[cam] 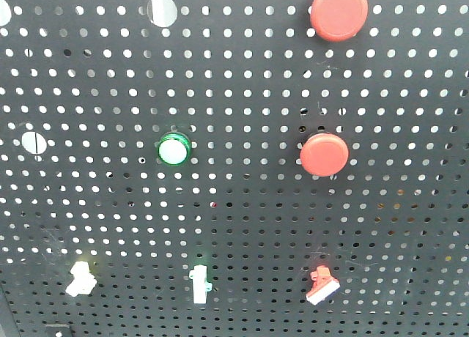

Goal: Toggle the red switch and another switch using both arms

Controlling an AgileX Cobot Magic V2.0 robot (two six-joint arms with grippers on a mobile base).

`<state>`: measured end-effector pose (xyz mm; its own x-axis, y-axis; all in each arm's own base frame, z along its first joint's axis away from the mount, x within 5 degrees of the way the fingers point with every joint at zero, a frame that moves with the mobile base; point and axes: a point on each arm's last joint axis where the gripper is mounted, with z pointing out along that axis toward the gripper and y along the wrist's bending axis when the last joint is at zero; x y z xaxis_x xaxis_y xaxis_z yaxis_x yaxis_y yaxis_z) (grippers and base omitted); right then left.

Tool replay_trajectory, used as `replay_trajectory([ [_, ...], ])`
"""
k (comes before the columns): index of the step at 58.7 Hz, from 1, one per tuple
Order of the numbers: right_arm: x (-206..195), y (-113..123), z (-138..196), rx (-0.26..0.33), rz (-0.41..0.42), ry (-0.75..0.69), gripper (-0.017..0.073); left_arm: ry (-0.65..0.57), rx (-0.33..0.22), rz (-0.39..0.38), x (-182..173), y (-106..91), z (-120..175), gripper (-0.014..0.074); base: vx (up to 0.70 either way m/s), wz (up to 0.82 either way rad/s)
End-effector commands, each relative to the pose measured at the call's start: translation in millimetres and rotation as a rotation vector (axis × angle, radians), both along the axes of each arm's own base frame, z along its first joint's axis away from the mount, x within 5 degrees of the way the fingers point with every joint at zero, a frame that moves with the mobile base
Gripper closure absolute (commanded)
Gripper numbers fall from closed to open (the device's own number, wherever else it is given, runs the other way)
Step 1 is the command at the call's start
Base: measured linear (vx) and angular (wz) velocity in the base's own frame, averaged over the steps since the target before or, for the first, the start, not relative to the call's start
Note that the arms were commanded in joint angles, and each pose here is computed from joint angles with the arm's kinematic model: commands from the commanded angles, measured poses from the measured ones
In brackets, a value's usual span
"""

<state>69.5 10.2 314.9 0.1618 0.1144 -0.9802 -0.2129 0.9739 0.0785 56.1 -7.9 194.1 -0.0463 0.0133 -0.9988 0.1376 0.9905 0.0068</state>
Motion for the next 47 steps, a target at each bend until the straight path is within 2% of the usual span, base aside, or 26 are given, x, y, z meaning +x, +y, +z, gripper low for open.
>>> replay_trajectory([
  [1, -1.1, -0.9, 9.8, -0.013, -0.011, -0.029, 0.0566, -0.076, -0.022, 0.003, -0.5, 0.3, 1.5, 0.0591, 0.00, 0.00],
  [7, -1.2, 0.8, 9.7, 0.004, 0.011, -0.025, 0.0566, -0.076, -0.022, 0.003, -0.5, 0.3, 1.5, 0.0591, 0.00, 0.00],
  [10, 0.1, 3.3, 9.9, -0.014, 0.028, -0.028, 0.0566, -0.076, -0.022, 0.003, -0.5, 0.3, 1.5, 0.0591, 0.00, 0.00],
  [11, 0.7, 4.1, 10.2, -0.040, 0.028, -0.037, 0.0566, -0.076, -0.022, 0.003, -0.5, 0.3, 1.5, 0.0591, 0.00, 0.00],
  [12, 2.0, 5.5, 10.0, -0.042, 0.036, -0.034, 0.0566, -0.076, -0.022, 0.003, -0.5, 0.3, 1.5, 0.0591, 0.00, 0.00],
  [13, 2.8, 7.1, 10.1, -0.078, 0.042, -0.043, 0.0566, -0.076, -0.022, 0.003, -0.5, 0.3, 1.5, 0.0591, 0.00, 0.00],
  [14, 4.5, 8.6, 9.7, -0.079, 0.052, -0.036, 0.0566, -0.076, -0.022, 0.003, -0.5, 0.3, 1.5, 0.0591, 0.00, 0.00],
  [20, 13.4, 18.2, 5.6, -0.172, 0.101, -0.013, 0.0566, -0.076, -0.022, 0.003, -0.5, 0.3, 1.5, 0.0591, 0.00, 0.00],
  [24, 20.5, 21.8, -1.2, -0.208, 0.114, 0.045, 0.0566, -0.076, -0.022, 0.003, -0.5, 0.3, 1.5, 0.0591, 0.00, 0.00],
  [26, 24.1, 21.5, -6.7, -0.207, 0.104, 0.089, 0.0566, -0.076, -0.022, 0.003, -0.5, 0.3, 1.5, 0.0591, 0.00, 0.00],
  [30, 28.7, 15.4, -21.2, -0.160, 0.047, 0.195, 0.0566, -0.076, -0.022, 0.003, -0.5, 0.3, 1.5, 0.0591, 0.00, 0.00],
  [34, 27.2, 4.0, -41.4, -0.089, -0.055, 0.274, 0.0566, -0.076, -0.022, 0.003, -0.5, 0.3, 1.5, 0.0591, 0.00, 0.00],
  [38, 20.1, -7.3, -59.7, -0.032, -0.168, 0.288, 0.0566, -0.076, -0.022, 0.003, -0.5, 0.3, 1.5, 0.0591, 0.00, 0.00],
  [42, 10.7, -14.5, -76.5, -0.020, -0.254, 0.268, 0.0566, -0.076, -0.022, 0.003, -0.5, 0.3, 1.5, 0.0591, 0.00, 0.00],
  [47, 0.7, -17.1, -95.8, -0.049, -0.301, 0.227, 0.0566, -0.076, -0.022, 0.003, -0.5, 0.3, 1.5, 0.0591, 0.00, 0.00],
])
